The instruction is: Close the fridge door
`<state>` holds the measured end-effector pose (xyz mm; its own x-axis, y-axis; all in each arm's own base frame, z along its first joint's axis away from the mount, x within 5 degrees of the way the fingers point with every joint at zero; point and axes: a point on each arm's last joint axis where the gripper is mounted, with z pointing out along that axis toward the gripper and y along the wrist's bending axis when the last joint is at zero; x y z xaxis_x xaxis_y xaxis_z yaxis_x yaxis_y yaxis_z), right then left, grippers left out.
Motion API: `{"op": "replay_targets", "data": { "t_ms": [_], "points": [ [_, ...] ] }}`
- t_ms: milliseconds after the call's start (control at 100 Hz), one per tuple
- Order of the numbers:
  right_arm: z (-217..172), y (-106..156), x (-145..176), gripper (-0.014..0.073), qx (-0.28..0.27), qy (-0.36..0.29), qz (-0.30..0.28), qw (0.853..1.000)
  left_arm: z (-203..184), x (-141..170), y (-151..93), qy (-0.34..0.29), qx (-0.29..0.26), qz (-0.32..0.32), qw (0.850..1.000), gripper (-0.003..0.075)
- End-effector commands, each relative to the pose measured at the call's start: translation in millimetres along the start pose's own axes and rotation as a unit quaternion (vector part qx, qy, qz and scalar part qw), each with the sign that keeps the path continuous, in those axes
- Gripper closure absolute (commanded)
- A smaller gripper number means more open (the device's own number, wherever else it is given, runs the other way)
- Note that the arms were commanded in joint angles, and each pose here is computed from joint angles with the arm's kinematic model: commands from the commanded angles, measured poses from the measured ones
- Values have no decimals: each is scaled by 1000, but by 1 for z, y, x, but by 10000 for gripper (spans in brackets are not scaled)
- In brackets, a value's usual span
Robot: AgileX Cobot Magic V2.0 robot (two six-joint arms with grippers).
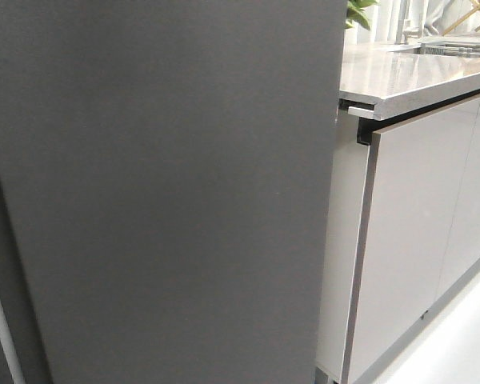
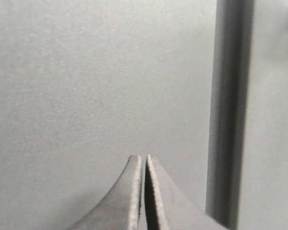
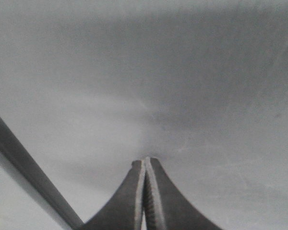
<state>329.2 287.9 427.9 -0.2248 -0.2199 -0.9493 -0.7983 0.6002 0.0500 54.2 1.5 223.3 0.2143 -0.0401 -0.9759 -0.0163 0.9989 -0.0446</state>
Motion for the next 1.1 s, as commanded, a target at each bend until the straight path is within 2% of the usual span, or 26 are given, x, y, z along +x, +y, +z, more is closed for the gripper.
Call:
{"op": "replay_targets", "data": {
  "t_ms": [0,130,250,340,550,720,880,1090],
  "points": [
    [-30,3,-36,639,22,-84,-19,996,-1,5,0,-24,2,-5,1000,740],
    [-36,4,-38,639,21,-71,-35,997,-1,5,0,-24,2,-5,1000,740],
    [-61,10,-47,639,26,-58,-52,997,-1,5,0,-24,2,-5,1000,740],
    [-84,11,-54,639,54,-55,-57,995,-1,5,0,-24,2,-5,1000,740],
    [-163,9,-73,639,125,-59,-65,988,-1,5,0,-24,2,-5,1000,740],
    [-247,18,-78,639,162,-82,-58,982,-1,5,0,-24,2,-5,1000,740],
    [-325,39,-59,639,220,-116,-62,967,-1,5,0,-24,2,-5,1000,740],
    [-402,63,6,639,279,-138,-26,950,-1,5,0,-24,2,-5,1000,740]
  ]
}}
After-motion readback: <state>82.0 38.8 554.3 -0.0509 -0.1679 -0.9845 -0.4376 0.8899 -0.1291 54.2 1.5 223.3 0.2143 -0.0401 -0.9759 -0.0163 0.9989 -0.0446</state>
